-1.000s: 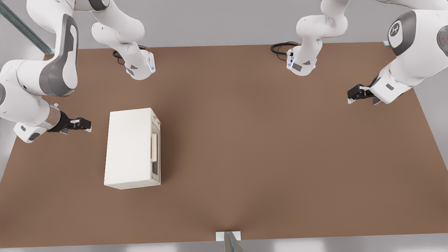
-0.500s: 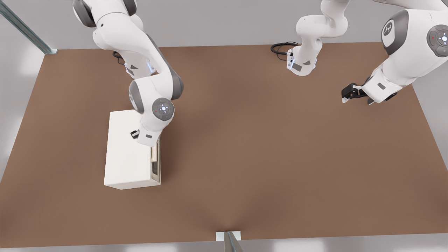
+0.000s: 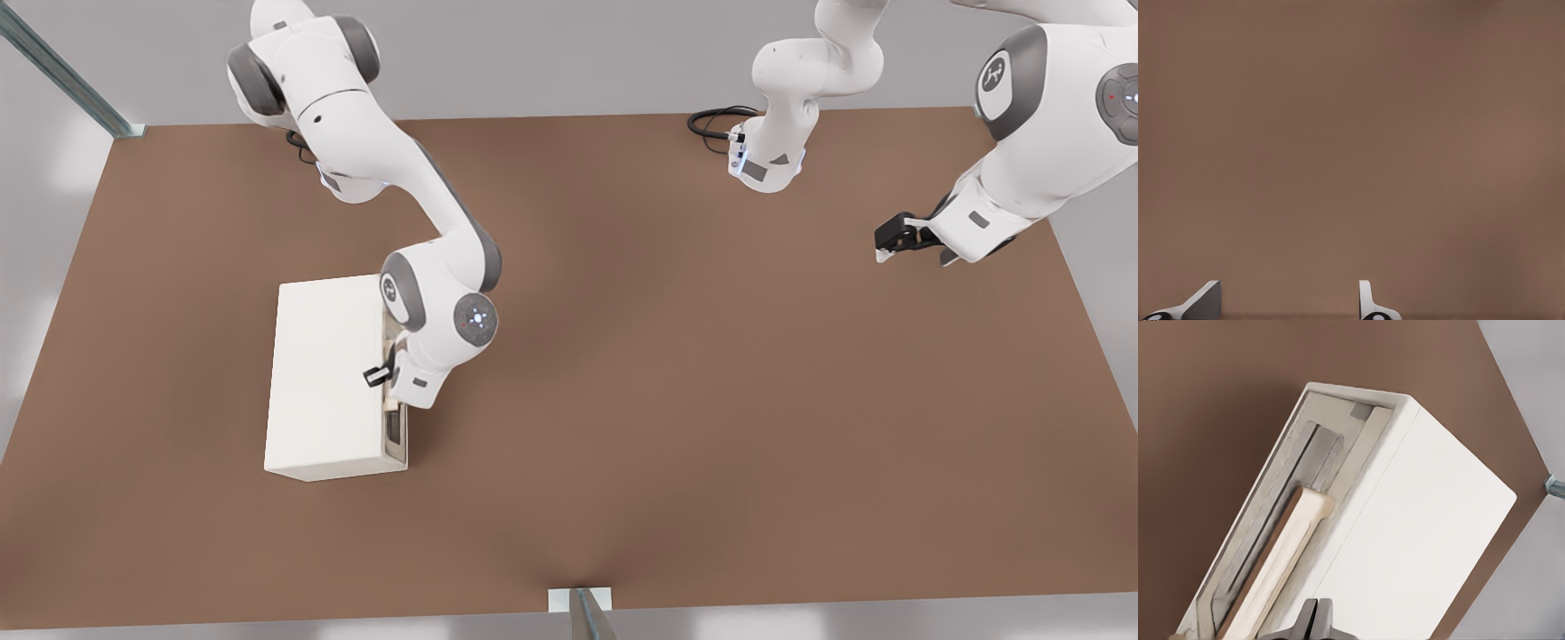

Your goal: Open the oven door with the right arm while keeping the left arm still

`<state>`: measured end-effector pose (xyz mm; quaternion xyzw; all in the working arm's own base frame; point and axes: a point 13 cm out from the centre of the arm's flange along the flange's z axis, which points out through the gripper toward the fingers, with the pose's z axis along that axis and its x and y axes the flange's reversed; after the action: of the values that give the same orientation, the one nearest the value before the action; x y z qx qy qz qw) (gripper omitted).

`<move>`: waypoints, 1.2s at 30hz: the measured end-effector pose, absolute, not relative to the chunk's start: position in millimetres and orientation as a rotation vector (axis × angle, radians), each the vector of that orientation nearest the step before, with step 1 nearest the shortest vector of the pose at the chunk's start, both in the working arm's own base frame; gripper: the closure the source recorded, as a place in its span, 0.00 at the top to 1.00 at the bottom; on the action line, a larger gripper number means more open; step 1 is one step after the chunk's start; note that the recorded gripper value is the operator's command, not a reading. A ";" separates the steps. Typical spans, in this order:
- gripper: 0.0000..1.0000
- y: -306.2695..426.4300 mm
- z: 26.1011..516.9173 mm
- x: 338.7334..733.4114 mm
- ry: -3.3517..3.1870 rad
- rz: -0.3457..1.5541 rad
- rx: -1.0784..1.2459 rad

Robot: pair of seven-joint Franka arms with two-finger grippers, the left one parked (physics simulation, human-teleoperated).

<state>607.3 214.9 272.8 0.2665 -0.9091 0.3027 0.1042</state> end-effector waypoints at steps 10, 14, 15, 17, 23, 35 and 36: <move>0.21 221.8 248.5 611.0 -2.686 0.912 0.762; 0.21 221.1 243.3 607.9 -2.680 0.917 0.752; 0.21 221.3 242.2 606.9 -2.677 0.918 0.750; 0.21 217.2 237.6 604.0 -2.665 0.920 0.740; 0.21 211.1 229.0 599.1 -2.646 0.925 0.722; 0.21 208.8 219.7 597.8 -2.635 0.933 0.705; 0.21 210.3 221.1 598.3 -2.639 0.933 0.707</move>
<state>598.3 210.3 221.1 0.2429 -0.9066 0.3207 0.1271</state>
